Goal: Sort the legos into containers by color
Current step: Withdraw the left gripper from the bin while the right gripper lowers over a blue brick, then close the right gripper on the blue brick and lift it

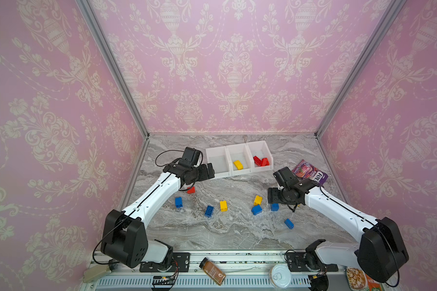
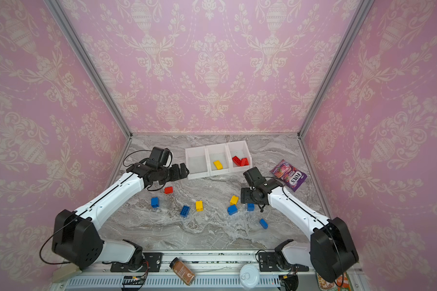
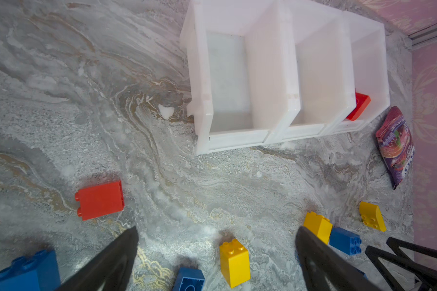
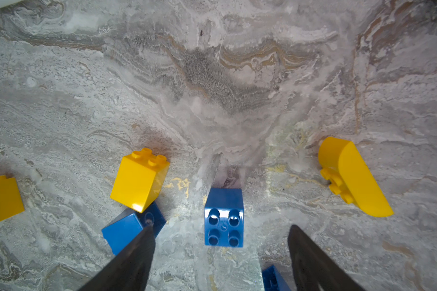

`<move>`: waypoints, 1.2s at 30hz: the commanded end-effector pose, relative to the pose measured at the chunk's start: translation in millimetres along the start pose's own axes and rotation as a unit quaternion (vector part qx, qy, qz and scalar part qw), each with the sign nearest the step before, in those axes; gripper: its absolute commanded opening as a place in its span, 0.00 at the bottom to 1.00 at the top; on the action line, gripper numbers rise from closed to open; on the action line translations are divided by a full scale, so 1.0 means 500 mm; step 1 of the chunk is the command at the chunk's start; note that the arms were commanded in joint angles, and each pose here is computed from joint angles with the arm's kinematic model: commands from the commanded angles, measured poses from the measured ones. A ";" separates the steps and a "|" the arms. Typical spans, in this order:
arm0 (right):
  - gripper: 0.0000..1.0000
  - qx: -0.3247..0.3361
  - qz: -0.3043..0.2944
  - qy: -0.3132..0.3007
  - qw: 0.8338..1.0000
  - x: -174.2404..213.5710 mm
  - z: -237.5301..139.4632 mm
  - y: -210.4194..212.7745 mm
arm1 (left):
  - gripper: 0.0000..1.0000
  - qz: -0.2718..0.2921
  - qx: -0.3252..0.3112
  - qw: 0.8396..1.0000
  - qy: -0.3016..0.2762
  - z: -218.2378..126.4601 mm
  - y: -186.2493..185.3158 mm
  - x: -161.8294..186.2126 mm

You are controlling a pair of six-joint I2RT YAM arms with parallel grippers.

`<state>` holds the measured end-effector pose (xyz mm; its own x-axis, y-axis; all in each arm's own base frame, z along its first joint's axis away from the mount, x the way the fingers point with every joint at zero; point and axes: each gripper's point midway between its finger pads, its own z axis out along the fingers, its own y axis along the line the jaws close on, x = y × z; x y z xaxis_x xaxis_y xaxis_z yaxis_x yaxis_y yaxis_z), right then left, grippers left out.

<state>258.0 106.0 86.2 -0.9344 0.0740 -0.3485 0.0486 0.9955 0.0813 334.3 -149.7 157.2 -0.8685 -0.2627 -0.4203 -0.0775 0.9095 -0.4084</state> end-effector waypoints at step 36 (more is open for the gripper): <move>0.51 0.032 -0.032 0.058 0.997 0.052 0.095 0.000 | 0.99 0.005 0.041 0.999 0.027 0.016 0.029 0.068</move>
<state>248.5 109.8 32.5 -0.9716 0.0235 -0.2356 0.0209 0.9997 0.0134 306.2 -146.2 130.7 -0.8908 -0.2397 -0.3860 -0.0438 0.8909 -0.4521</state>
